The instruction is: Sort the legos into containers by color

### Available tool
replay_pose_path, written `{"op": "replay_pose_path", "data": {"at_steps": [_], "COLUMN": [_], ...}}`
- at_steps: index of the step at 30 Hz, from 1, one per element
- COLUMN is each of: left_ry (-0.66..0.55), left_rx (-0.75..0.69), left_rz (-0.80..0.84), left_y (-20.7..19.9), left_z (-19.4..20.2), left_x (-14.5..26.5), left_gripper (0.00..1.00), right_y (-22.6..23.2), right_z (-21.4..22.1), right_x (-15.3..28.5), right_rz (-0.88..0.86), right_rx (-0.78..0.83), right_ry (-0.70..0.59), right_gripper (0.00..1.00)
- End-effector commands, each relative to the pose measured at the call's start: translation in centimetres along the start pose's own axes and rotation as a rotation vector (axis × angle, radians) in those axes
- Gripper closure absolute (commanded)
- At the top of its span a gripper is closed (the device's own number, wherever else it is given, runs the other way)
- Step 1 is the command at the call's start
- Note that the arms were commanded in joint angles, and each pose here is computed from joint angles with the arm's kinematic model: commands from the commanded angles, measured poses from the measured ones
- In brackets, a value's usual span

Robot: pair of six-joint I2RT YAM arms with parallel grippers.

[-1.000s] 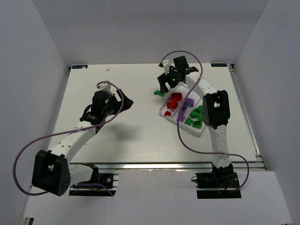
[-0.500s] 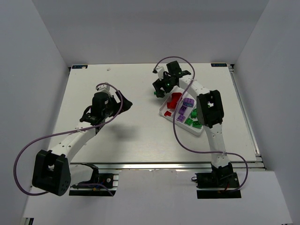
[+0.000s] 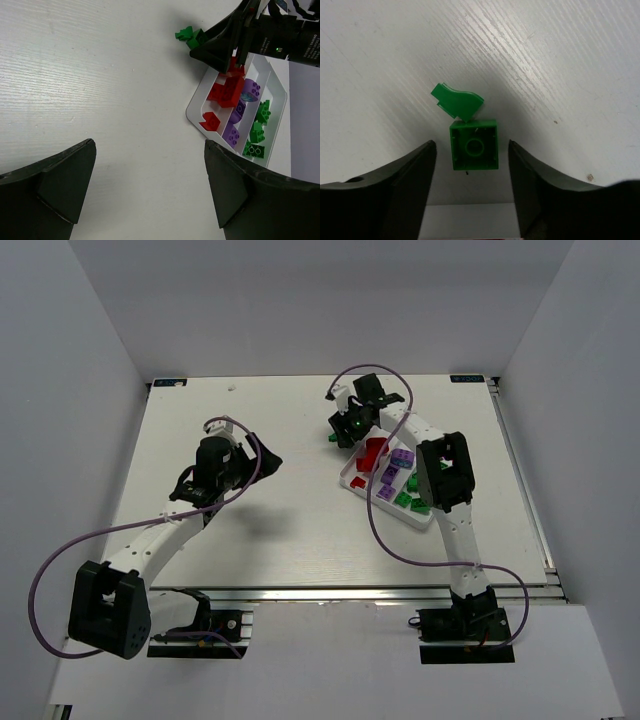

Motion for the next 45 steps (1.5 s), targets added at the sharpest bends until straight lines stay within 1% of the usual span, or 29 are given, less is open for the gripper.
{"op": "replay_pose_path", "data": {"at_steps": [1, 3, 5, 6, 8, 9, 10, 11, 14, 15, 16, 17, 19, 21, 22, 24, 25, 26, 28, 29, 31, 33, 34, 38, 40, 42, 43, 44, 45], "left_ry": [-0.009, 0.002, 0.021, 0.031, 0.040, 0.045, 0.037, 0.037, 0.039, 0.040, 0.042, 0.044, 0.060, 0.081, 0.069, 0.079, 0.085, 0.093, 0.100, 0.107, 0.120, 0.126, 0.130, 0.166, 0.161, 0.210, 0.210, 0.211, 0.240], "left_rx": [0.003, 0.004, 0.006, 0.006, 0.007, 0.008, 0.009, 0.010, 0.012, 0.014, 0.015, 0.019, 0.024, 0.029, 0.027, 0.028, 0.029, 0.033, 0.041, 0.044, 0.049, 0.053, 0.051, -0.004, -0.036, -0.073, -0.102, -0.132, -0.153], "left_rz": [0.022, 0.030, 0.027, 0.031, 0.035, 0.039, 0.045, 0.047, 0.061, 0.062, 0.072, 0.078, 0.078, 0.077, 0.100, 0.112, 0.117, 0.123, 0.133, 0.134, 0.147, 0.156, 0.156, 0.119, 0.105, 0.064, 0.049, 0.056, 0.022], "left_y": [-0.4, -0.6, -0.6, -0.7, -0.9, -0.9, -1.0, -1.1, -1.2, -1.2, -1.4, -1.5, -1.4, -1.4, -1.8, -2.0, -2.0, -2.0, -2.1, -2.1, -2.2, -2.3, -2.3, -2.3, -2.8, -2.5, -2.5, -3.4, -3.1], "left_z": [-0.3, -0.3, -0.3, -0.2, -0.3, -0.2, -0.4, -0.4, -0.4, -0.4, -0.4, -0.5, -0.3, -0.1, -0.4, -0.5, -0.4, -0.4, -0.3, -0.1, 0.1, 0.2, 0.4, 1.1, 0.9, 2.0, 2.2, 2.2, 2.9], "left_x": [0.3, 0.2, -0.2, -0.4, -0.7, -0.8, -0.8, -0.9, -1.2, -1.3, -1.4, -1.6, -2.1, -2.6, -2.9, -3.2, -3.5, -3.6, -3.9, -4.0, -4.3, -4.4, -4.4, -5.3, -5.8, -6.3, -6.5, -6.7, -7.2], "left_gripper": [0.02, 0.02, 0.02, 0.02, 0.02, 0.02, 0.02, 0.02, 0.02, 0.02, 0.02, 0.02, 0.02, 0.02, 0.02, 0.02, 0.02, 0.02, 0.02, 0.02, 0.02, 0.02, 0.02, 0.02, 0.02, 0.02, 0.02, 0.02, 0.02], "right_y": [-0.5, -0.6, -0.6, -0.6, -0.6, -0.5, -0.4, -0.3, 0.2, 0.5, 1.0, 1.3, 1.9, 2.7, 3.0, 3.7, 4.0, 4.2, 4.4, 4.4, 4.3, 3.4, 3.1, 0.6, 0.0, -0.9, -1.5, -2.0, -2.3], "right_z": [-0.3, -0.4, -0.5, -0.6, -0.7, -0.7, -0.7, -1.2, -1.6, -1.6, -0.9, -2.0, -2.5, -3.1, -4.2, -3.4, -3.9, -2.6, -1.8, 0.0, 1.5, 4.8, 5.6, 10.7, 12.1, 13.1, 13.3, 13.5, 13.6], "right_x": [-0.5, -0.6, -0.5, -0.6, -0.3, -0.2, -0.1, 0.6, 2.2, 2.7, 2.8, 4.7, 6.4, 9.0, 11.4, 12.9, 14.9, 15.2, 17.2, 17.3, 18.6, 19.2, 19.9, 21.5, 21.5, 21.7, 21.3, 21.2, 21.0], "right_rz": [0.018, 0.023, 0.023, 0.020, 0.016, 0.013, 0.009, 0.012, 0.005, 0.004, -0.010, 0.002, -0.002, 0.004, 0.026, 0.019, 0.041, 0.041, 0.065, 0.067, 0.095, 0.122, 0.145, 0.248, 0.265, 0.289, 0.297, 0.306, 0.308], "right_rx": [0.020, 0.023, 0.026, 0.027, 0.034, 0.035, 0.037, 0.047, 0.056, 0.058, 0.052, 0.068, 0.068, 0.082, 0.102, 0.104, 0.120, 0.101, 0.098, 0.066, 0.036, -0.044, -0.061, -0.172, -0.190, -0.209, -0.216, -0.224, -0.242], "right_ry": [-0.010, -0.014, -0.018, -0.018, -0.023, -0.022, -0.022, -0.033, -0.053, -0.060, -0.058, -0.098, -0.144, -0.211, -0.257, -0.266, -0.295, -0.277, -0.278, -0.242, -0.213, -0.160, -0.154, -0.070, -0.035, -0.018, -0.012, -0.010, -0.006], "right_gripper": [0.39, 0.48, 0.51, 0.58, 0.66, 0.76, 0.80, 0.88, 0.98, 0.99, 1.00, 1.00, 1.00, 1.00, 1.00, 1.00, 1.00, 1.00, 1.00, 1.00, 1.00, 1.00, 1.00, 1.00, 1.00, 1.00, 1.00, 0.99, 0.97]}}
Point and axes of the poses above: each gripper's point midway between its finger pads, its own x axis back along the fingers, its own y axis along the line the jaws close on, z = x × y, the point moved 7 cm from there along x, back along the fingers, and after that the axes turned 7 degrees about x, right-handed, at the moved point
